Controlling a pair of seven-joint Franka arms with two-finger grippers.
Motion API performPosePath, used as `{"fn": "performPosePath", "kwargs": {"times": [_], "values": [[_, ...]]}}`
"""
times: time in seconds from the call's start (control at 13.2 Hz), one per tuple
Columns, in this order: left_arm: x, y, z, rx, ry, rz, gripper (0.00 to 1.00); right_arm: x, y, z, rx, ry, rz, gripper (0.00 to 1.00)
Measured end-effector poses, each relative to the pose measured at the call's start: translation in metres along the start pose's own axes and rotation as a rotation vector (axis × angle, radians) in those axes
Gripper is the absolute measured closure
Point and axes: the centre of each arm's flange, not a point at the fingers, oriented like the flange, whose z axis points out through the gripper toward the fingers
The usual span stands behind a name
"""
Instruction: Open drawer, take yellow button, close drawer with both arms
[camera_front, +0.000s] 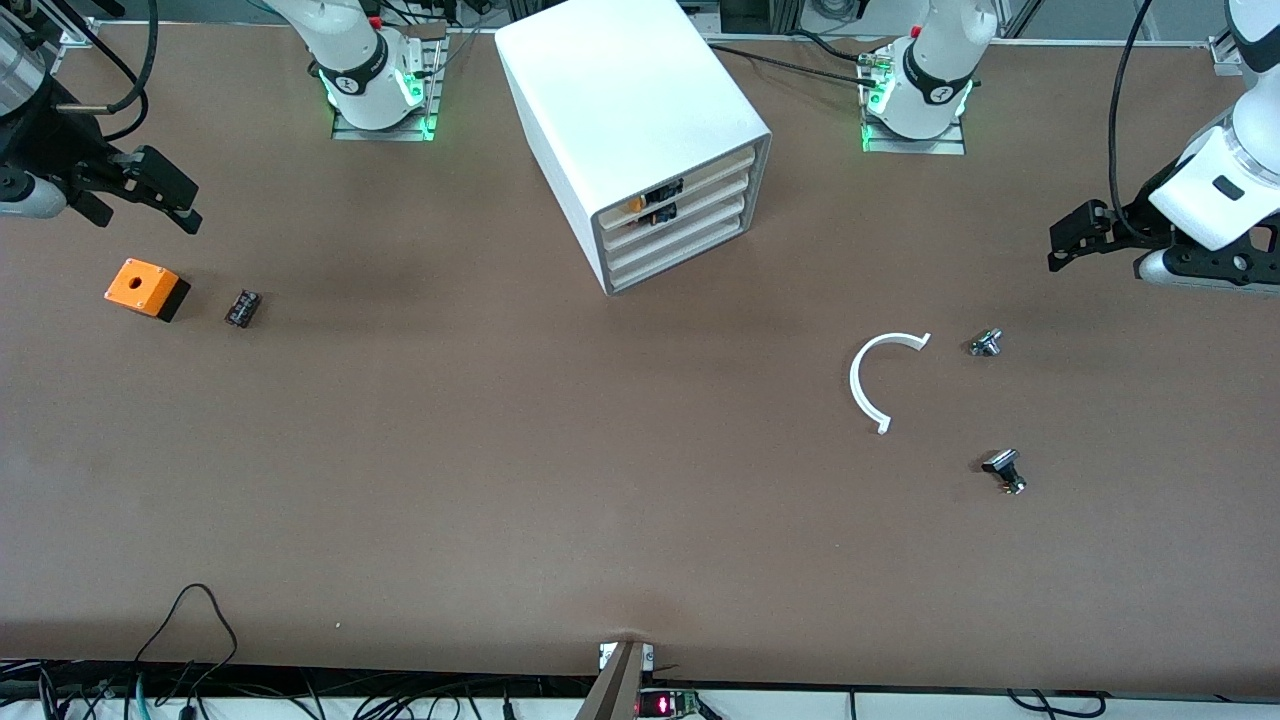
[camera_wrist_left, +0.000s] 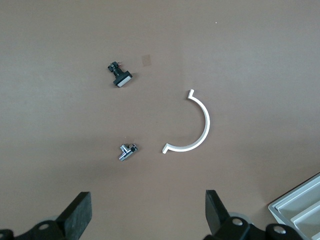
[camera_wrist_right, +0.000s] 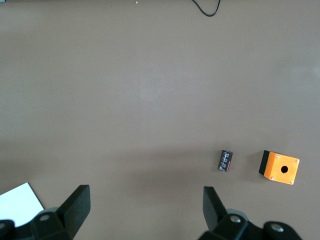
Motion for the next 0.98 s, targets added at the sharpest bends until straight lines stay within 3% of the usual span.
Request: {"fn": "performPosePath", "kwargs": {"times": [0.6, 0.83, 0.98], "values": [[0.0, 0.002, -0.001, 0.0, -0.001, -0.004, 0.0, -0.002, -0.004, 0.0, -0.003, -0.021, -0.01, 0.0], [0.0, 0.003, -0.001, 0.0, -0.002, -0.003, 0.0, -0.011, -0.003, 0.006, -0.014, -0.095, -0.018, 0.0], [-0.001, 0.004, -0.001, 0.0, -0.005, -0.002, 0.0, -0.012, -0.002, 0.007, -0.017, -0.113, -0.017, 0.0]]}}
